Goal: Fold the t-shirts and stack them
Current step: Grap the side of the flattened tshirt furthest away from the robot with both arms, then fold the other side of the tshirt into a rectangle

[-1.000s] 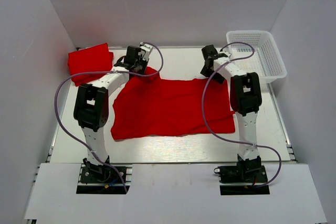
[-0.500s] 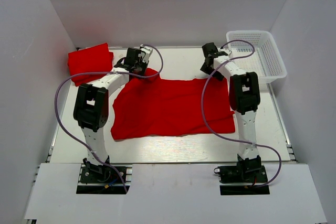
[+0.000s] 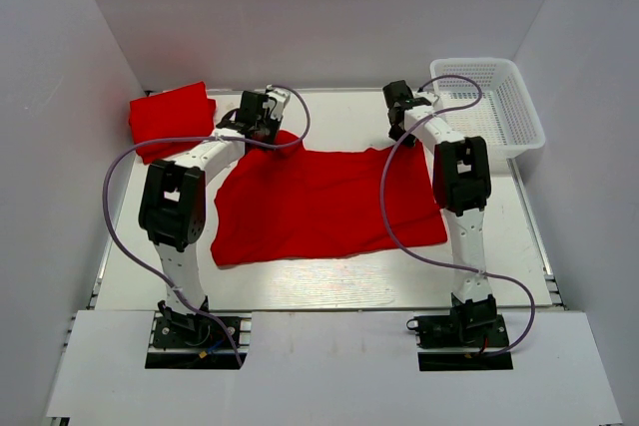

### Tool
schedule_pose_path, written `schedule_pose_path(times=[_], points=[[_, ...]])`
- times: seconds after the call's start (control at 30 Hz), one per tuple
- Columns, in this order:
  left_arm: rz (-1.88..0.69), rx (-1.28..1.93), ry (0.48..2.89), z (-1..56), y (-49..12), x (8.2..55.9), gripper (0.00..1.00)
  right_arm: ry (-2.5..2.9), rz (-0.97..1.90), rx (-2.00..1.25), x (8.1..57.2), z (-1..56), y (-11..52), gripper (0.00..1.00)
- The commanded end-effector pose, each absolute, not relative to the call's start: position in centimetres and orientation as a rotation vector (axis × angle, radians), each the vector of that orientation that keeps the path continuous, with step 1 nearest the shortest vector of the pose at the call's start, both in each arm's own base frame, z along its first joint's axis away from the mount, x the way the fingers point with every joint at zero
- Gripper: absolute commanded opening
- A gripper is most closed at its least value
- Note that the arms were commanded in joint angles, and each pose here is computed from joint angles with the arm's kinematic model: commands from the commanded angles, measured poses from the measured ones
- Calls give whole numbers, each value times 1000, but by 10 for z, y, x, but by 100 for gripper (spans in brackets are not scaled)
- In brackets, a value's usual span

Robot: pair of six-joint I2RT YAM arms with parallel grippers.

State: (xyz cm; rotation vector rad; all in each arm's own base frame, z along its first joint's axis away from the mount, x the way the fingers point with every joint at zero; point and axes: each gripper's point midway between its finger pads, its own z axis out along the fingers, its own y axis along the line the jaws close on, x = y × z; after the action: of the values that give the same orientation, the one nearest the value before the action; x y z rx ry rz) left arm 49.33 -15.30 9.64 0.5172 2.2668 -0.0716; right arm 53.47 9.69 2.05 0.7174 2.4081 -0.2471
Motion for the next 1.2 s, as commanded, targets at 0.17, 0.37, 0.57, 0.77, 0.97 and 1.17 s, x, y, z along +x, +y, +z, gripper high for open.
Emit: schedule_pose_path(times=[0.17, 0.37, 0.57, 0.77, 0.97, 1.17], points=[[-72, 499, 2181, 145, -151, 493, 0, 2475, -363, 739, 502, 9, 78, 4], [-14, 479, 2168, 166, -137, 480, 0, 2449, -382, 754, 496, 30, 73, 0], [-2, 451, 2144, 183, -126, 455, 0, 2445, -399, 748, 481, 43, 68, 0], [30, 413, 2296, 172, -111, 404, 0, 2436, -367, 719, 462, 55, 66, 0], [-45, 271, 2412, 166, -102, 348, 0, 2417, -270, 646, 455, 70, 73, 0], [-134, 187, 2485, 165, -100, 302, 0, 2418, -238, 578, 443, 81, 74, 0]])
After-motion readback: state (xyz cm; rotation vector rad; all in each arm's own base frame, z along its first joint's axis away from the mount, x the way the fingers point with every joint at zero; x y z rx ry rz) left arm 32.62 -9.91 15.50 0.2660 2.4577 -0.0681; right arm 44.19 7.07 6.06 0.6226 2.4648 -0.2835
